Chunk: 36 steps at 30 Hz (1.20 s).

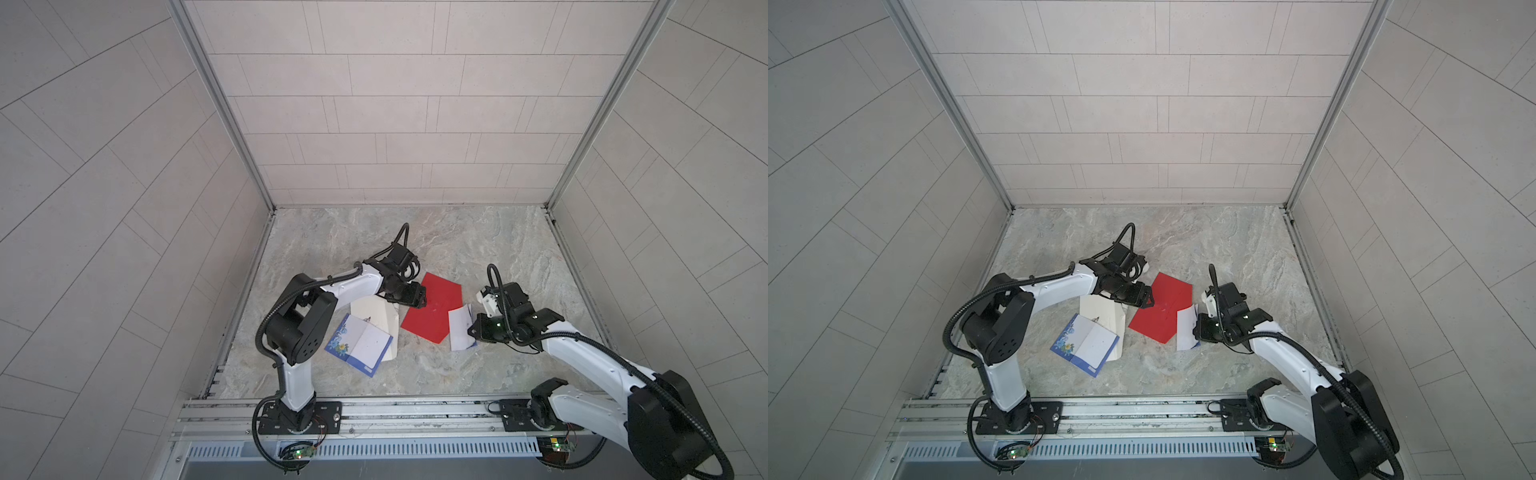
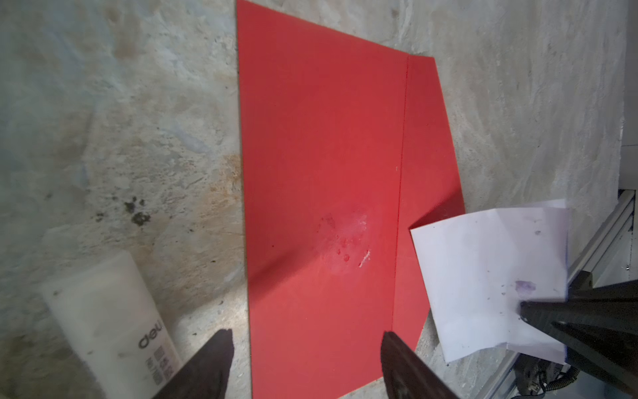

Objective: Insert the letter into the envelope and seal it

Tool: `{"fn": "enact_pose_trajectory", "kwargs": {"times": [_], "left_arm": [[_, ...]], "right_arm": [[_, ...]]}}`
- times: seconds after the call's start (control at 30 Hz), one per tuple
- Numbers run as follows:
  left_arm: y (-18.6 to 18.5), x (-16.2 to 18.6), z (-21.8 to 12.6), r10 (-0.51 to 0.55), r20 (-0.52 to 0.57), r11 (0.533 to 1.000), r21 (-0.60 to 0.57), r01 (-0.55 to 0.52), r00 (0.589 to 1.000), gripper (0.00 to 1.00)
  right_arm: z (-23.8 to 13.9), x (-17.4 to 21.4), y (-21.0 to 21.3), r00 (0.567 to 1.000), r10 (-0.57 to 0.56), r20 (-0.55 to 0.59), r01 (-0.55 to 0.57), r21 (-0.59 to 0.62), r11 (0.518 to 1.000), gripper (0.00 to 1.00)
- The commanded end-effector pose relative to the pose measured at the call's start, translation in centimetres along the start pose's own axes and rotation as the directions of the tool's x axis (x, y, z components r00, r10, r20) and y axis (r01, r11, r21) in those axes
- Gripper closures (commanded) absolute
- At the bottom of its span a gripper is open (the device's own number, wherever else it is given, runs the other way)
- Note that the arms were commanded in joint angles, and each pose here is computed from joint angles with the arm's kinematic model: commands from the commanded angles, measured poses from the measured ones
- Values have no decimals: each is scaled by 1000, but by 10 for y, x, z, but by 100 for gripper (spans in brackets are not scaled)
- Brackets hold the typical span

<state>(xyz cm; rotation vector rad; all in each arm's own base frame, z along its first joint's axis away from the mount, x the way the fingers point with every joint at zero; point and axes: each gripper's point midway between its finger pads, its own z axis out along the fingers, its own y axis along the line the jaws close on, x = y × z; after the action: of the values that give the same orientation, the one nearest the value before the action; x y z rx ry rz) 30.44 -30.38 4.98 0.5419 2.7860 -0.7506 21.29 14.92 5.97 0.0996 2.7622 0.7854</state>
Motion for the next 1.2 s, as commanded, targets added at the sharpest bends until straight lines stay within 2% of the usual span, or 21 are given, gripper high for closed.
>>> {"fn": "enact_pose_trajectory", "kwargs": {"times": [0.0, 0.23, 0.4, 0.6, 0.8, 1.17], "left_arm": [[0, 1, 8, 19, -33, 1000, -5, -19, 999, 25], [-4, -2, 22, 31, -66, 999, 30, -29, 997, 25], [-8, 1, 28, 40, -90, 998, 57, -35, 995, 25], [-14, 6, 31, 60, -112, 995, 84, -51, 992, 25], [-17, 9, 31, 75, -125, 993, 95, -64, 989, 25], [-25, 10, 30, 100, -137, 990, 115, -84, 986, 25]], "right_arm": [[-2, -17, 5, 1000, 2, 17, -2, 19, 1000, 100], [7, -37, 5, 998, 54, -12, -53, 54, 997, 100], [15, -45, -12, 993, 117, -11, -115, 131, 985, 100], [27, -56, -15, 988, 154, 10, -154, 131, 979, 100], [35, -67, -10, 988, 154, 31, -157, 94, 983, 100], [45, -72, -15, 993, 116, 27, -119, 151, 981, 100]]}}
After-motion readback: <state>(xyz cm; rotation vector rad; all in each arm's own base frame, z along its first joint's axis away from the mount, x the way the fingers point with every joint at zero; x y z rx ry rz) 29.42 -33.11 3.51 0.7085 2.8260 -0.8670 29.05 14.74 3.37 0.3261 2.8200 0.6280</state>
